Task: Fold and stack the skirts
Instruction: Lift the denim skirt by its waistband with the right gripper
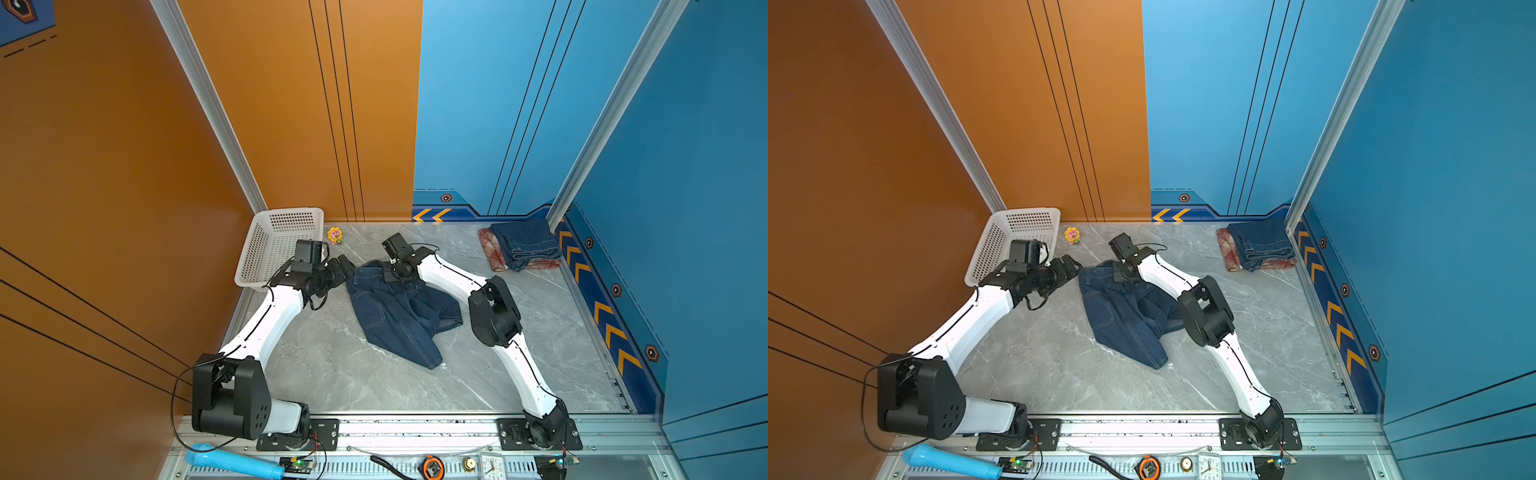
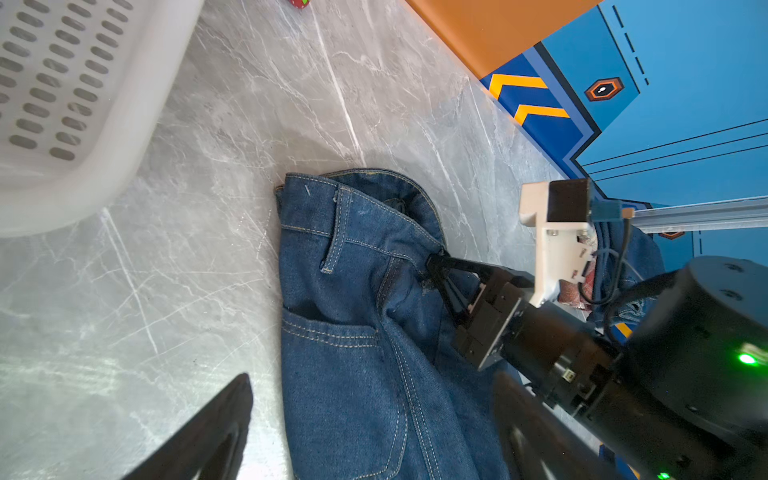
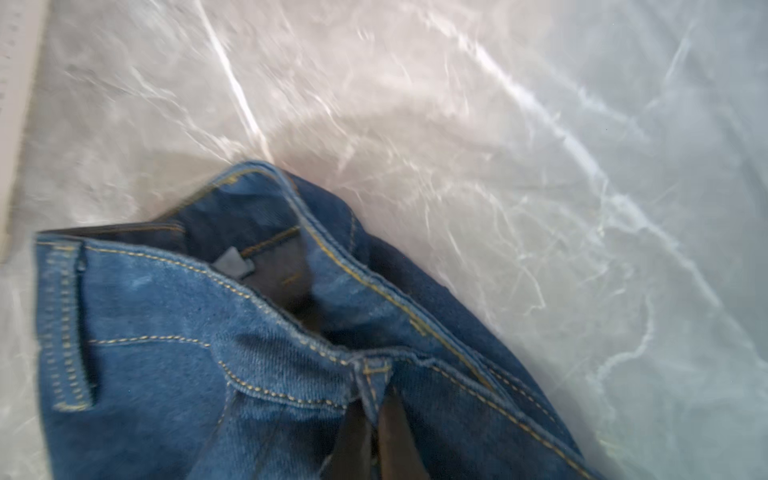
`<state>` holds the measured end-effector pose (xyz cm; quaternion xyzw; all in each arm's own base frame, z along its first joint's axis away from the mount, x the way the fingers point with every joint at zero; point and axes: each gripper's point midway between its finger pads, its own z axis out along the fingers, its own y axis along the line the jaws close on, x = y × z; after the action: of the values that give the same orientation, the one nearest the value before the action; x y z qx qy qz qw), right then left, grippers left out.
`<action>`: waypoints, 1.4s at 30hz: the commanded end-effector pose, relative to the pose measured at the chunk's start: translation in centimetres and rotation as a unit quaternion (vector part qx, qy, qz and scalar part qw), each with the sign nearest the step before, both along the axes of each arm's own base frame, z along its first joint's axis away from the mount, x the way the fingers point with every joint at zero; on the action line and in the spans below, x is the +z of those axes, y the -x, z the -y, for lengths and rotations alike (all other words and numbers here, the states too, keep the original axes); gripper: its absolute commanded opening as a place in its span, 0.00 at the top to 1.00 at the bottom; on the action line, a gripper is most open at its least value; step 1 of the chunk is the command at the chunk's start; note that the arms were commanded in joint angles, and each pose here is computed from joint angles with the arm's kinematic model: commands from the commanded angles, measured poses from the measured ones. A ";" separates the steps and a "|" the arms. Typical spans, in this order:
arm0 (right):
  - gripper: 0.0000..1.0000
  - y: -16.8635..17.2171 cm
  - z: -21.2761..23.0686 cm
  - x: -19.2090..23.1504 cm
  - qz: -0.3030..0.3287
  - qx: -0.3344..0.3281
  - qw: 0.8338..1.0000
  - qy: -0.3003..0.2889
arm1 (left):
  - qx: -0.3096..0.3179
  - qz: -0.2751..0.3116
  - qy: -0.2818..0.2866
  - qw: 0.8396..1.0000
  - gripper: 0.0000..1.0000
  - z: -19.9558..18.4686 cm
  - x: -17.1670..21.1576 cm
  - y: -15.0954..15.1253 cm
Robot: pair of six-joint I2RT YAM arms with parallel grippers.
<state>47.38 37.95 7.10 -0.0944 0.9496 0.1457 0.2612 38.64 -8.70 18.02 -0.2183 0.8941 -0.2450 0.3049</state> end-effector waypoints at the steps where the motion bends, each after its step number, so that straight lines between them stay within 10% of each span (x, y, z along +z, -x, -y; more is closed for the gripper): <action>1: 1.00 -0.5 -0.2 10.6 0.092 0.020 0.995 -0.032 | 0.000 0.011 -0.015 1.000 0.09 -0.6 0.7 0.5; 21: 1.00 5.7 3.9 37.7 0.346 0.113 0.926 -0.100 | 0.025 0.041 -0.008 0.999 0.09 -2.0 3.2 0.2; 42: 1.00 13.3 3.0 45.5 0.365 0.186 0.890 -0.198 | 0.054 0.067 -0.017 0.996 0.09 -3.2 5.1 -0.5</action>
<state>37.11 35.01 48.00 -0.2542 0.7454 0.2862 0.5458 38.91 -6.47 20.99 -0.2368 0.8748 -0.2347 0.3516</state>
